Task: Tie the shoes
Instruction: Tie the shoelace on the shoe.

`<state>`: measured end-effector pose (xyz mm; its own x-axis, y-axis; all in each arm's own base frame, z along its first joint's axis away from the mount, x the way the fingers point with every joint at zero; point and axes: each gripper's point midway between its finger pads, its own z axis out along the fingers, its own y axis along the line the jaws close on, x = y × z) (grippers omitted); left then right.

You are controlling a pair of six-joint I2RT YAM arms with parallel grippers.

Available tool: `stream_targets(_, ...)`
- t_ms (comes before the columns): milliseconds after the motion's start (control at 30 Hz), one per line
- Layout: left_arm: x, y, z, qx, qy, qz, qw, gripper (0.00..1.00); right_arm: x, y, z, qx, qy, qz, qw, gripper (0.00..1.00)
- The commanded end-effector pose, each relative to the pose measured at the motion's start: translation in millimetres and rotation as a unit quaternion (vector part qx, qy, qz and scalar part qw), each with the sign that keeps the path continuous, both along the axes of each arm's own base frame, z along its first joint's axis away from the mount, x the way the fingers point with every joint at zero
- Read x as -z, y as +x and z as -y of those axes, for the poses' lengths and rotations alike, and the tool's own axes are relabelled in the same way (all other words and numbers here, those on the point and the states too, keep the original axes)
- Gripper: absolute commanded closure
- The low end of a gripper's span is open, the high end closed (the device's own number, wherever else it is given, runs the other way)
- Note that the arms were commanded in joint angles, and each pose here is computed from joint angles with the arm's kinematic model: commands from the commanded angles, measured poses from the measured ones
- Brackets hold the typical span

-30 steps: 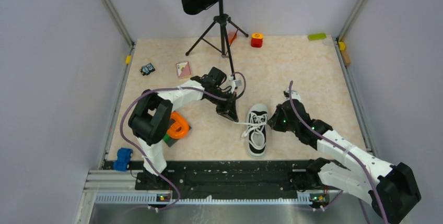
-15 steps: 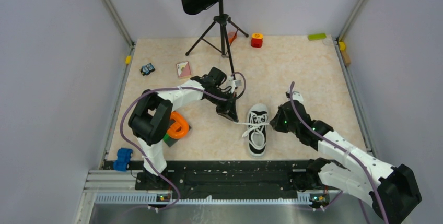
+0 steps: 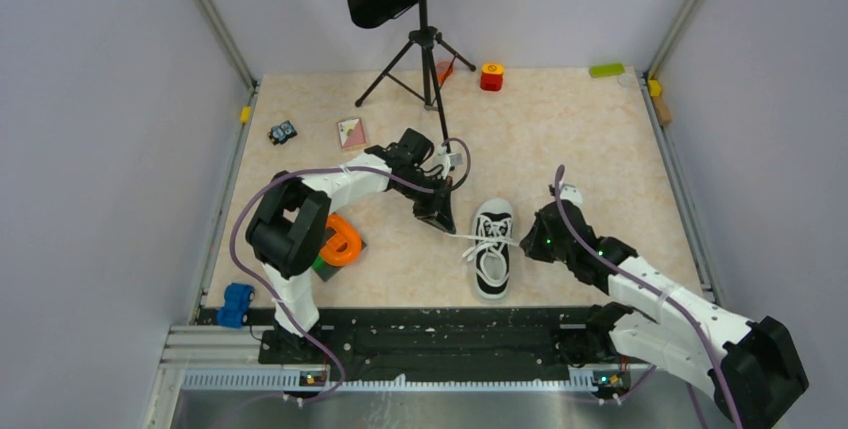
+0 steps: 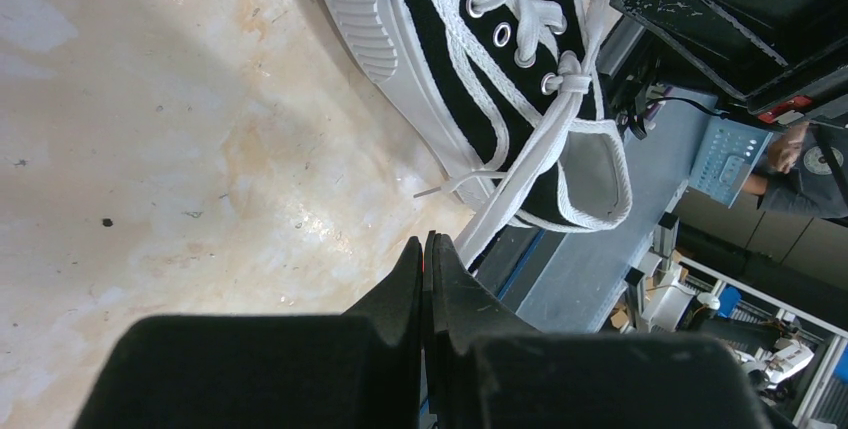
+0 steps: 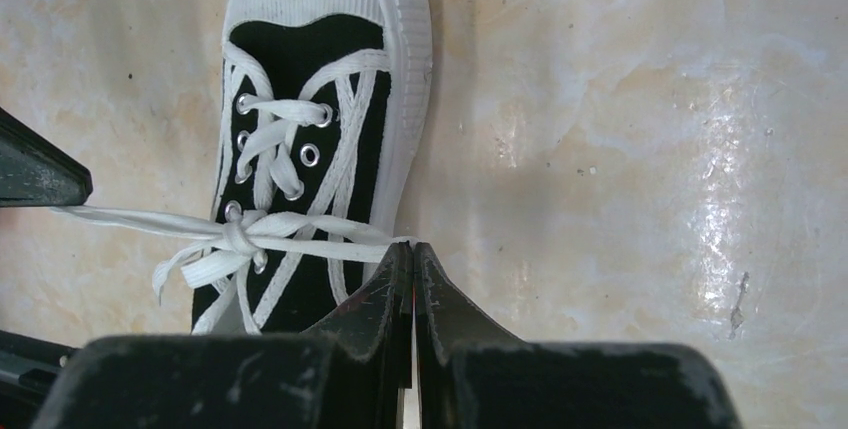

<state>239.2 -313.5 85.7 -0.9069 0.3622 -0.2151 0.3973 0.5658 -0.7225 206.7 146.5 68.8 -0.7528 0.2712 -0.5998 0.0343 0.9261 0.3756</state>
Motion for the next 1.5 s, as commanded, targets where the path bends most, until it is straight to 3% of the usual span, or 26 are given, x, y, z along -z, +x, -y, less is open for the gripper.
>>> stream_targets(0,2,2,-2,0.005,0.005,0.001,1.000,1.00,-5,1,-2,0.002,0.009,0.013,1.000,1.00)
stream_targets(100,0,2,-1,0.007,0.003,0.001,1.000,1.00,-16,4,-6,0.003,0.025,0.023,0.999,0.98)
stream_targets(200,-1,2,0,0.008,0.003,0.001,1.000,1.00,-30,10,-8,0.013,0.048,0.037,0.998,0.68)
stream_targets(267,-1,2,0,0.008,0.002,0.001,1.000,1.00,-38,16,-9,0.021,0.074,0.043,0.996,0.62)
stream_targets(400,-2,2,1,0.009,0.001,0.001,1.000,1.00,-47,25,-16,0.017,0.119,0.048,0.992,0.61)
stream_targets(733,-2,1,1,0.009,0.001,0.000,1.000,1.00,-27,26,-29,-0.003,0.137,0.011,0.990,0.58)
stream_targets(767,-38,27,18,0.009,-0.032,0.051,0.998,1.00,-24,24,-30,-0.006,0.138,0.006,0.990,0.58)
stream_targets(800,-7,4,3,0.010,-0.003,0.006,1.000,1.00,-21,22,-30,-0.010,0.140,0.002,0.990,0.59)
stream_targets(833,-3,1,1,0.010,0.000,0.001,1.000,1.00,-20,20,-31,-0.013,0.142,-0.001,0.990,0.59)
stream_targets(1233,-2,1,3,0.011,0.000,0.000,1.000,1.00,-8,11,-23,-0.008,0.128,-0.014,0.992,0.58)
stream_targets(1467,-2,-2,3,0.012,0.001,-0.001,1.000,1.00,-42,26,-23,0.010,0.153,0.036,0.988,0.56)
